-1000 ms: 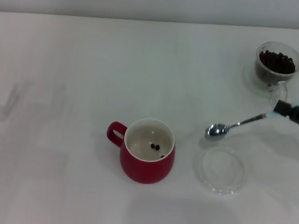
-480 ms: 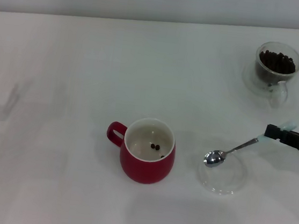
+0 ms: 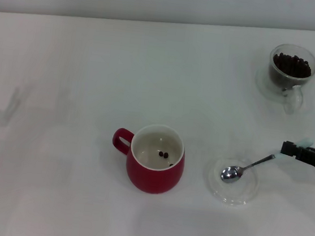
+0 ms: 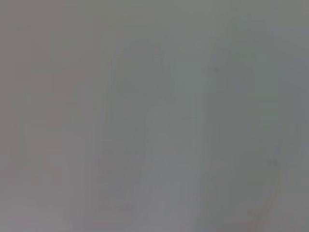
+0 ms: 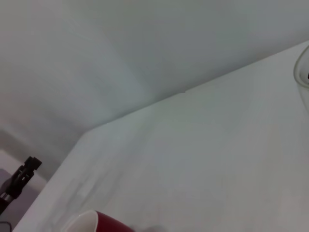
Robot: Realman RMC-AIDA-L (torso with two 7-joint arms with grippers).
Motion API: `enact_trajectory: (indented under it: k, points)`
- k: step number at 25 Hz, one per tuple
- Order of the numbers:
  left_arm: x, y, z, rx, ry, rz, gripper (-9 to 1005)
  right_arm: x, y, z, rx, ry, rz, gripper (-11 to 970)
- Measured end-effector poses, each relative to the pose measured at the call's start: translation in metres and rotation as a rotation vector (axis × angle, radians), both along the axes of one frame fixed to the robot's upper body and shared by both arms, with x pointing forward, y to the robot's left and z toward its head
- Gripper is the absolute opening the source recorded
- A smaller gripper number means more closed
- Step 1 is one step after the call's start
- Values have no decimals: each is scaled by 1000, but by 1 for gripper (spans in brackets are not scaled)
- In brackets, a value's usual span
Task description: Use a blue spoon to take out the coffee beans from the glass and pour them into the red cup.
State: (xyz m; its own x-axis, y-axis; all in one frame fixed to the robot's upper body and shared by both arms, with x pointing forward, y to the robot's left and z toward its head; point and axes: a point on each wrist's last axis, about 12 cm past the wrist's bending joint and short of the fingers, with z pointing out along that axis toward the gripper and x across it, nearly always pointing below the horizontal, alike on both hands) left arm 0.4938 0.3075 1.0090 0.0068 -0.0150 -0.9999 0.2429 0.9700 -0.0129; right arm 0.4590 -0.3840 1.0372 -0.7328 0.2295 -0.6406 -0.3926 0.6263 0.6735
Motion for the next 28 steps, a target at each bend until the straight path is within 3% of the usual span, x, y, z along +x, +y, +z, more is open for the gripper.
enact_trajectory:
  k: [21,28]
  points:
    - [4,0,-1,2,15,9,774,4,-3,4,6,1,-10,256]
    - [4,0,-1,2,15,9,775,5,-21,6,-1,-37,-147,256]
